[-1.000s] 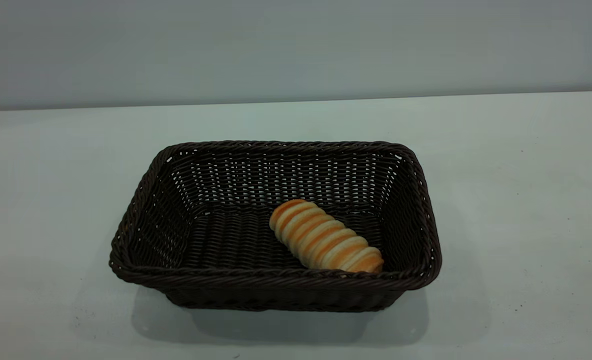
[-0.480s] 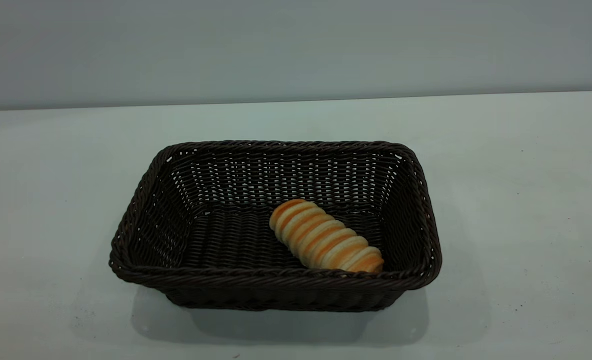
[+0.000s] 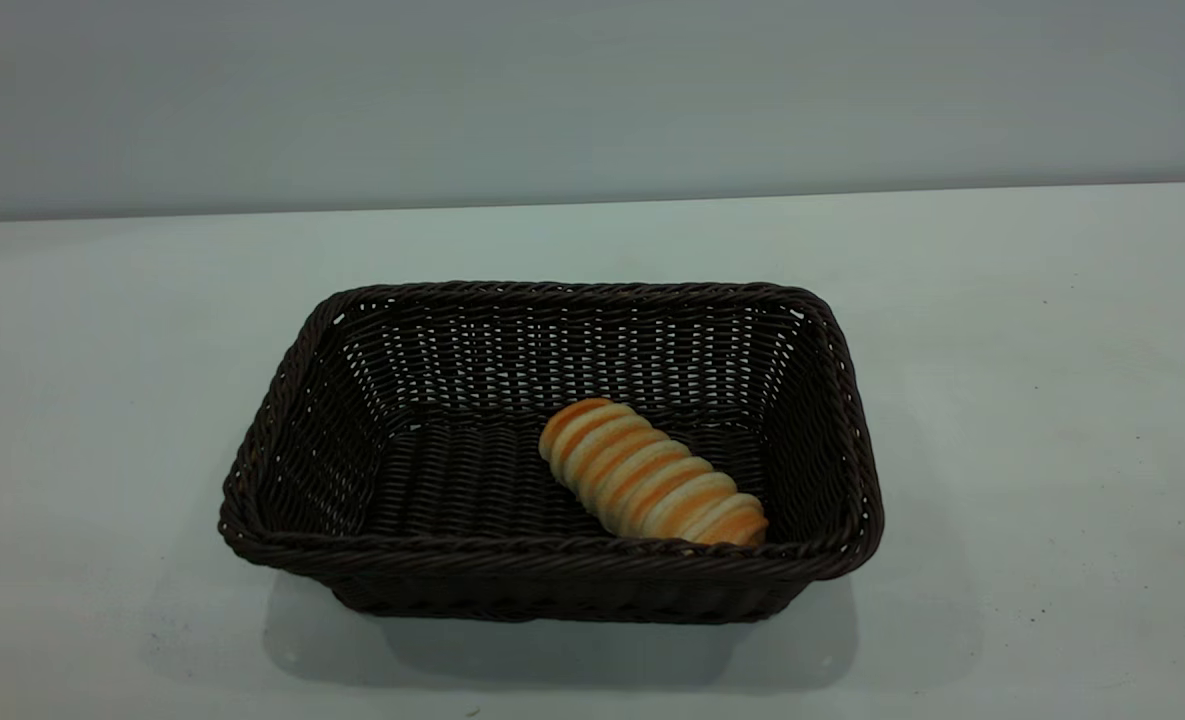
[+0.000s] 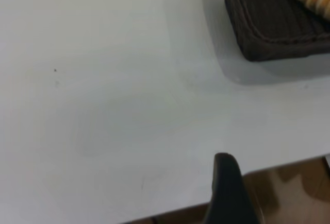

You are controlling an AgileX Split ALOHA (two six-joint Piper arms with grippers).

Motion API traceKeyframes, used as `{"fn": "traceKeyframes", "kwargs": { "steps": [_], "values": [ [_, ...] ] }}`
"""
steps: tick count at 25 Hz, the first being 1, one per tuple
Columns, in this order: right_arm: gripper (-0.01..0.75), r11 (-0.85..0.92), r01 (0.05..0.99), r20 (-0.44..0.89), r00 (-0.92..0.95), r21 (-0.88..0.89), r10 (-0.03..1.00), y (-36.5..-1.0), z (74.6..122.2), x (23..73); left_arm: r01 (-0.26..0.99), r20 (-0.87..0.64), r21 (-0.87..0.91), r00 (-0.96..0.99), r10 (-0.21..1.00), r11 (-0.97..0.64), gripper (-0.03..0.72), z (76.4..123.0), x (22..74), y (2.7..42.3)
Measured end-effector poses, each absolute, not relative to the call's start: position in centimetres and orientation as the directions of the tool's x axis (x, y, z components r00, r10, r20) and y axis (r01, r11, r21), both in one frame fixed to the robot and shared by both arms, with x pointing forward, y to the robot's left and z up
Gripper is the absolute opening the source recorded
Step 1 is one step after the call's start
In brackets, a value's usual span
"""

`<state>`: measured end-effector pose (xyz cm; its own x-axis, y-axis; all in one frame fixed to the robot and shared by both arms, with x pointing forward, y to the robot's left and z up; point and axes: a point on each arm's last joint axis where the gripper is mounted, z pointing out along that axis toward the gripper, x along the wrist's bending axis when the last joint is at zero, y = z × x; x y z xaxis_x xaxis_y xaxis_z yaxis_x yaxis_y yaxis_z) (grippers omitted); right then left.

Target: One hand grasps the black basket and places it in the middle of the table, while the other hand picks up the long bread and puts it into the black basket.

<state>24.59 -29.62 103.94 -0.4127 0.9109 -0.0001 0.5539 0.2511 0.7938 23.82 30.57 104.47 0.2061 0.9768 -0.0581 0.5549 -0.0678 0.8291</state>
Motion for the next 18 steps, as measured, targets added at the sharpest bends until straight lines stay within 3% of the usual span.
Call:
{"fn": "traceKeyframes", "kwargs": {
  "steps": [9,18],
  "values": [
    [0.325,0.058,0.605,0.0,-0.095,0.794,0.995,-29.87,103.94,24.68,0.51,-0.064,0.858,-0.019,0.998,0.064,0.544,104.43,22.88,30.59],
    [0.325,0.023,0.608,0.0,-0.037,0.794,0.999,-29.92,103.94,24.68,0.502,-0.064,0.858,-0.113,0.992,0.113,0.544,104.43,22.83,30.49]
  ]
}}
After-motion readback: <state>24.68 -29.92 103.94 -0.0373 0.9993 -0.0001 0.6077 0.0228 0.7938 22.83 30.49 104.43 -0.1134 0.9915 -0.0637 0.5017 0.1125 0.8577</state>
